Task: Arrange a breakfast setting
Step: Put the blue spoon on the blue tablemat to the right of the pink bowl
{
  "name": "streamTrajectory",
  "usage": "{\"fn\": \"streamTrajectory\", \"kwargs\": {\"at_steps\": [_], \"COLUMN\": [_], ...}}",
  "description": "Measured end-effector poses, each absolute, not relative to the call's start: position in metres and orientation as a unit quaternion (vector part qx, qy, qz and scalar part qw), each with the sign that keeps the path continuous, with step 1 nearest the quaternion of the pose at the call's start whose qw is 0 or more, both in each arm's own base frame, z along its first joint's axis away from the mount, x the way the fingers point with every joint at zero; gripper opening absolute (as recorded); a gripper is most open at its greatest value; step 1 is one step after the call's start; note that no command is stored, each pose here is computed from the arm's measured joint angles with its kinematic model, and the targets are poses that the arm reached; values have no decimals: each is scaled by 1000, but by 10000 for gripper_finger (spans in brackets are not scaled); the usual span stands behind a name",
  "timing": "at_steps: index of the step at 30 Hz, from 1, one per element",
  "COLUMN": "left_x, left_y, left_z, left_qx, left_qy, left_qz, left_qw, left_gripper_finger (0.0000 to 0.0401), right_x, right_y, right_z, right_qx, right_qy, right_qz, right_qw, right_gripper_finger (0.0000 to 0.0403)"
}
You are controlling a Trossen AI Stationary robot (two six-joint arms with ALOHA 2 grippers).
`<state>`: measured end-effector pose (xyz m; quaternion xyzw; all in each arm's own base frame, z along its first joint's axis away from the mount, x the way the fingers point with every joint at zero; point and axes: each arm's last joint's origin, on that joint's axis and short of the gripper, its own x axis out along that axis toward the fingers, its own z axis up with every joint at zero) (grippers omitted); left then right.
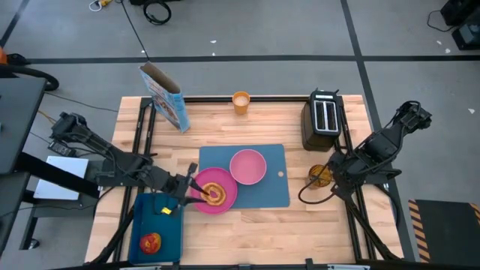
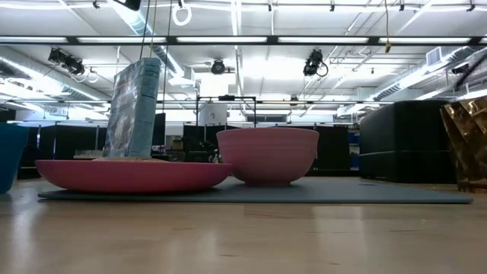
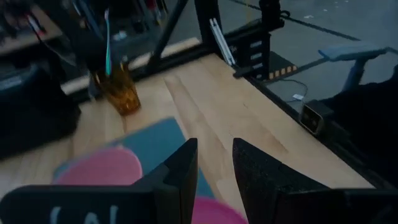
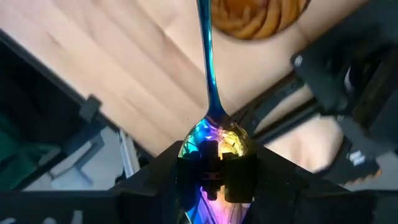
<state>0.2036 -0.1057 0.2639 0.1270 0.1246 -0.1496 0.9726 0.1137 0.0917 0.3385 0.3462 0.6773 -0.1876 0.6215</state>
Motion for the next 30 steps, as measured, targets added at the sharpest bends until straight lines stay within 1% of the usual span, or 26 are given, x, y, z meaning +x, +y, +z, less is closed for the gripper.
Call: {"fn": "streamTrajectory", "kwargs": {"at_steps": [6,9,12,15,19,22,24,27,30], "left_x": [231,246,261,278,302,319,330,346,362], "left_y": [-109,-103,-94,-91,-95,-95,-93,-89,-84], "left_z": [262,256,252,248,244,241,240,236,232], "left_qx": [148,155,170,193,242,285,313,338,341], "left_qy": [48,33,36,49,71,96,113,128,141], "left_qz": [-128,-91,-58,-46,-28,30,69,89,98], "left_qw": [980,983,983,979,967,953,941,928,924], "left_gripper_finger": [110,110,110,120,156,189,204,209,202], "right_x": [131,147,166,186,213,229,236,246,253], "right_y": [93,94,94,92,86,79,75,70,66], "right_z": [335,331,324,317,312,309,307,305,306], "right_qx": [298,279,269,265,271,272,277,280,285], "right_qy": [608,584,573,562,528,511,508,500,482], "right_qz": [-198,-199,-209,-210,-194,-188,-182,-175,-159], "right_qw": [708,736,746,755,781,793,795,801,813], "right_gripper_finger": [165,165,165,165,165,165,165,165,165]}}
